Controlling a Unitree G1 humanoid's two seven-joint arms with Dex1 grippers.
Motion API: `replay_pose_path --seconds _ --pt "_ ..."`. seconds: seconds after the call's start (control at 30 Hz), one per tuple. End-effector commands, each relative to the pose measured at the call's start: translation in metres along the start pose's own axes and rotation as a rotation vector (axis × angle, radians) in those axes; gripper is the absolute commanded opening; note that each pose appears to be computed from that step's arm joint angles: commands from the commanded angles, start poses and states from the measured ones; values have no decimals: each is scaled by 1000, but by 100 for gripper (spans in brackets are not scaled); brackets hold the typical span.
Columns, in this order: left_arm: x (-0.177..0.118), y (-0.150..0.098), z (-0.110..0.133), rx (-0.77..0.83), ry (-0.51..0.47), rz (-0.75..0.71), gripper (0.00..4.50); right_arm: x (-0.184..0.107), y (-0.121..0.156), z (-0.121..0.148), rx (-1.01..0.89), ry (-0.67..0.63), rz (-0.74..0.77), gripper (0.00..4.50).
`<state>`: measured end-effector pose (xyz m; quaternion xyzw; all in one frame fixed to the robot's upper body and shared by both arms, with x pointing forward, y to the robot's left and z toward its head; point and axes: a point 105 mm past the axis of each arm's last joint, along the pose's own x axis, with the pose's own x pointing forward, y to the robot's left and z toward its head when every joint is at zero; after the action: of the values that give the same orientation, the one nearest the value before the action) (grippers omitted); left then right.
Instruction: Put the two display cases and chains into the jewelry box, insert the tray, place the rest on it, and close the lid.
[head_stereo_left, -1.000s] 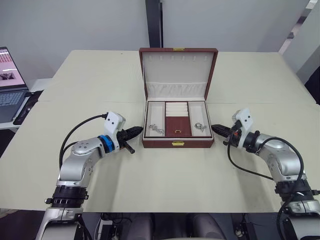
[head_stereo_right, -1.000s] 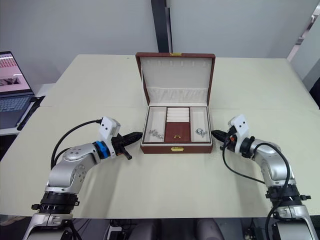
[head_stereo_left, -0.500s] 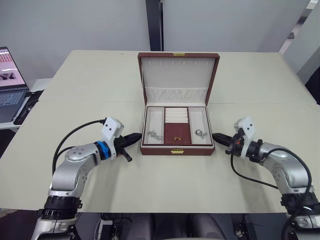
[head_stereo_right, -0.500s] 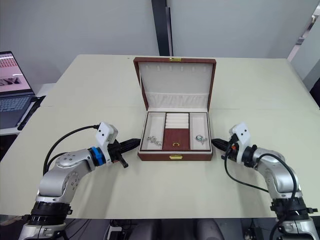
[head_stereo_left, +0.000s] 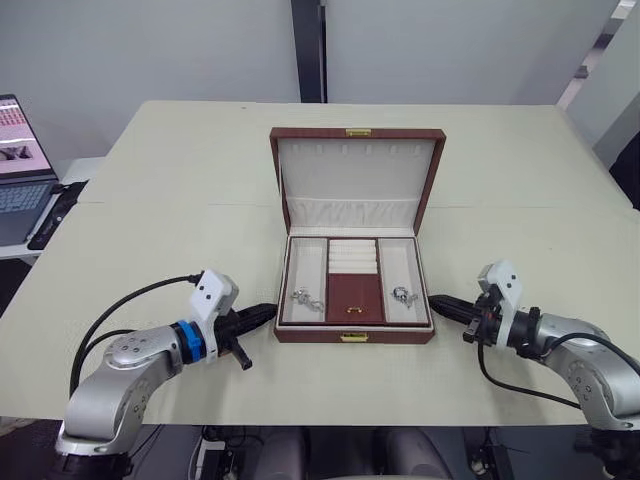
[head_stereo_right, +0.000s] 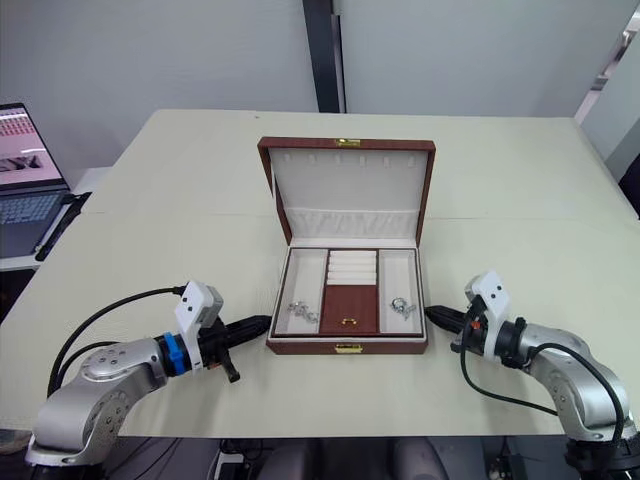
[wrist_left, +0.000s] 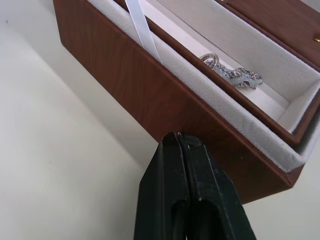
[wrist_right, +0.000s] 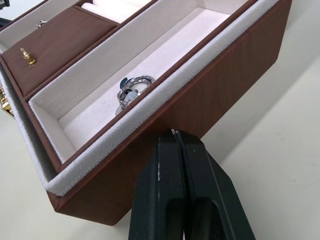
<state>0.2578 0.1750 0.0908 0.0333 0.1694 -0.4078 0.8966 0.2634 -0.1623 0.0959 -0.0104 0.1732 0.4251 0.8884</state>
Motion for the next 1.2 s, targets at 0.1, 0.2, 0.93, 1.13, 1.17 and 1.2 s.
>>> replay_pose_path --seconds 0.1,0.2,0.93,1.13,1.17,1.2 --pt "3 -15 9 18 -29 -76 0 4 23 17 -40 -61 100 3" --pt "3 -14 9 17 -30 -77 0 4 20 17 -36 -63 86 3" --pt "5 -20 9 1 -37 -97 0 3 13 15 -49 -54 61 3" --pt "-3 -5 19 7 -105 -22 0 -6 0 16 -51 -60 19 3" --pt "-5 -3 20 12 -116 -6 0 -8 -3 18 -53 -68 5 3" --pt "-7 -3 21 17 -126 5 0 -10 -6 21 -55 -76 -7 3"
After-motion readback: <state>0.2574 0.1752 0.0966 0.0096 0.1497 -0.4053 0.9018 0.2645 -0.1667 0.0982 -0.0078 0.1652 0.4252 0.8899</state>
